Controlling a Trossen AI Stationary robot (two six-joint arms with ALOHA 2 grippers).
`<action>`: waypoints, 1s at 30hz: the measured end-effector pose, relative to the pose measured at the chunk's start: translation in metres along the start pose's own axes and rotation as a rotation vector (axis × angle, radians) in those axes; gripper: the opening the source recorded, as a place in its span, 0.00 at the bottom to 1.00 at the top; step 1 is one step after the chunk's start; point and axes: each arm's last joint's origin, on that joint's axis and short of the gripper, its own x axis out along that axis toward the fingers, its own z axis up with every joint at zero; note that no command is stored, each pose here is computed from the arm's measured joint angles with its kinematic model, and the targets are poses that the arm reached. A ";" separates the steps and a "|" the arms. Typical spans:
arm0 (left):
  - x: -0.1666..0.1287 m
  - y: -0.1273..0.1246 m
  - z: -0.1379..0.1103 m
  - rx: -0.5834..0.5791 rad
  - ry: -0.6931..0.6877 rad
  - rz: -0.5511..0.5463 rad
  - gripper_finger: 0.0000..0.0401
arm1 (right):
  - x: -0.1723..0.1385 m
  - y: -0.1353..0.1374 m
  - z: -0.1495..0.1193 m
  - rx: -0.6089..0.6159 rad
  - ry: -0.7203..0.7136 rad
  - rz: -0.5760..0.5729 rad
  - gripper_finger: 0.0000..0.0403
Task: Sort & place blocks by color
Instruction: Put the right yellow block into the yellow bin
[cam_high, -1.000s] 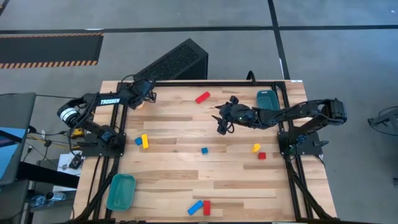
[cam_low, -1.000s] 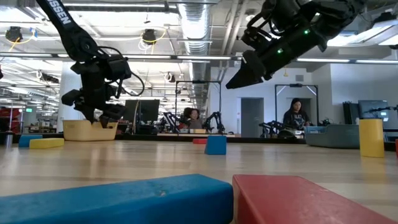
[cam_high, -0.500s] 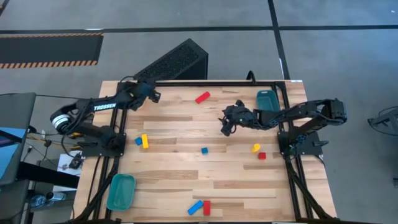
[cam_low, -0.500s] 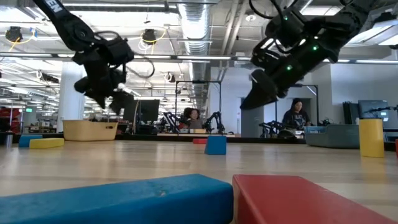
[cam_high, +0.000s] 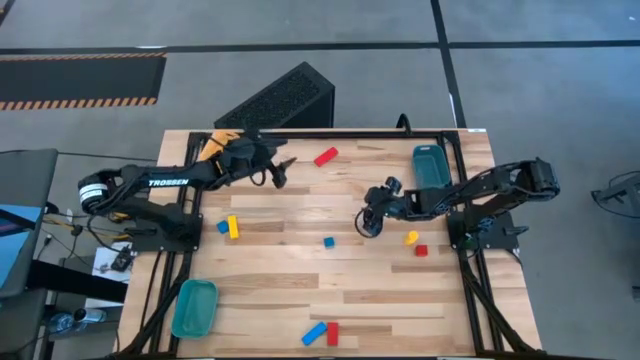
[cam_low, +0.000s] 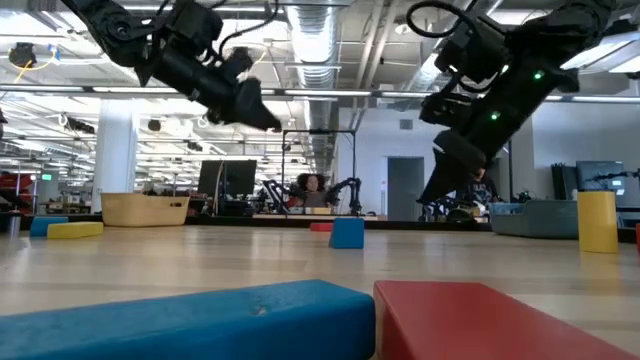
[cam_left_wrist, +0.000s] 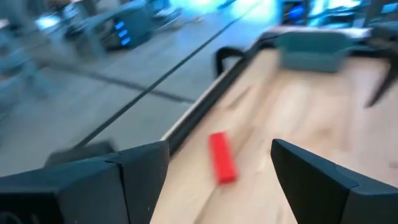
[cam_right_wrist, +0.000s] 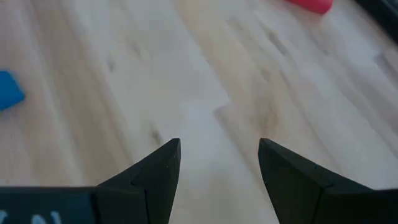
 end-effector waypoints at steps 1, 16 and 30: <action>0.000 -0.004 0.001 0.014 -0.010 -0.023 0.68 | -0.004 0.001 -0.002 -0.008 0.018 0.005 0.59; -0.003 -0.018 0.006 0.053 -0.057 -0.077 0.68 | -0.110 -0.018 -0.034 0.225 0.268 0.241 0.60; -0.003 -0.019 0.004 0.062 -0.036 -0.111 0.68 | -0.138 0.001 -0.077 0.142 0.383 0.109 0.60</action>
